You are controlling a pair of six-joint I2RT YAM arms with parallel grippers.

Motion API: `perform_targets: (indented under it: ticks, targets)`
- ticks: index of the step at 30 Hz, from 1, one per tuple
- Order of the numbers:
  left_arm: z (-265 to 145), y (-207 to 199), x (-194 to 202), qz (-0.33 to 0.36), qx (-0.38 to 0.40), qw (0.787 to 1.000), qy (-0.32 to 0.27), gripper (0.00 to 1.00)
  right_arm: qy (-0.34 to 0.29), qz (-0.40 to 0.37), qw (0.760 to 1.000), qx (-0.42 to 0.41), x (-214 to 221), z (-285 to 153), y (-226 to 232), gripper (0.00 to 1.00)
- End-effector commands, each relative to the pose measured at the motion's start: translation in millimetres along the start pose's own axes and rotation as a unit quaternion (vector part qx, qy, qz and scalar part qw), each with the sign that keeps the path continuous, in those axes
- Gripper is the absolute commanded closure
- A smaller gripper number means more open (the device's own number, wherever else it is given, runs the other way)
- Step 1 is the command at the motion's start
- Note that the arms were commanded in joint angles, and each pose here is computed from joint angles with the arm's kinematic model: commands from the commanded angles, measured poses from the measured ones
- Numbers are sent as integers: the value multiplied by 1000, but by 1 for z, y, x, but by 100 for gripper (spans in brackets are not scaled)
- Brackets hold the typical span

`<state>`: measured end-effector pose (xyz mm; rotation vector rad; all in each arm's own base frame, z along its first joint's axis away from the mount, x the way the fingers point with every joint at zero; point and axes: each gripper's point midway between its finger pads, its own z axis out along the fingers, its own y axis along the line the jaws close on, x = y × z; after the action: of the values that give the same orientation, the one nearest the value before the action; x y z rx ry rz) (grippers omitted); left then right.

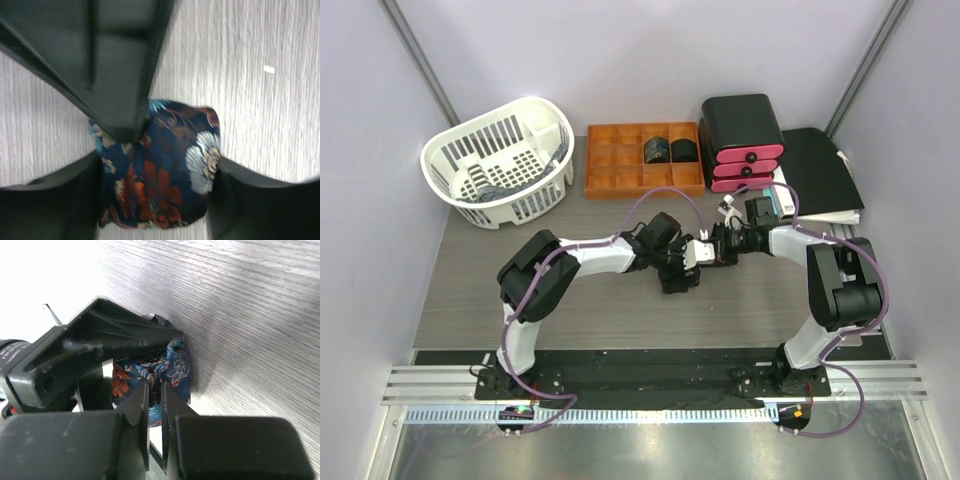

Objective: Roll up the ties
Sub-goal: Pick up the tie at the center of the board, then place the tie in the storage box.

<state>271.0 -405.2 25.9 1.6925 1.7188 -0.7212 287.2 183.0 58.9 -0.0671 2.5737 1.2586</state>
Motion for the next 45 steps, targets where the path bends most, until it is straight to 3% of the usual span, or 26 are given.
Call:
perform_targets:
  ticks: [1,6,10,12,16,19,20,23,25,29,33,34,41,45]
  targets:
    - [-39,15,-17,4,-43,999,-9,1,-10,-5,1000,-3,-10,0,5,99]
    - [-109,52,-57,-17,-108,993,-47,0,-16,-7,1000,-11,-17,-4,10,99]
    - [-193,82,-87,-38,-183,976,-109,0,-17,-14,999,-36,-22,-8,22,99]
    - [-232,79,-107,-20,-211,968,-136,0,-20,-22,999,-46,-27,-11,30,99]
    - [-257,63,-99,-20,-225,968,-108,0,-27,-35,997,-59,-34,-16,41,99]
    - [-253,58,-89,-110,-224,963,-104,0,-25,-27,996,-77,-39,-17,51,99]
    - [-250,55,-91,-166,-216,955,-116,0,-28,-25,996,-80,-41,-18,53,99]
    - [-237,48,-94,-233,-186,943,-148,0,-32,-10,996,-84,-42,-21,59,99]
    - [-239,45,-111,-268,-177,926,-201,0,-26,24,993,-109,-39,-24,70,99]
    - [-224,27,-114,-355,-110,894,-251,0,-46,24,987,-151,-42,-28,85,99]
    - [-217,16,-121,-465,-53,834,-293,0,-44,32,986,-160,-43,-31,94,99]
    - [-215,15,-122,-498,-44,814,-296,0,-47,29,985,-163,-44,-31,96,99]
    - [-205,29,-103,-621,-28,729,-286,0,-52,36,981,-184,-49,-35,112,99]
    - [-198,35,-99,-662,-13,695,-281,0,-56,28,979,-193,-51,-38,124,99]
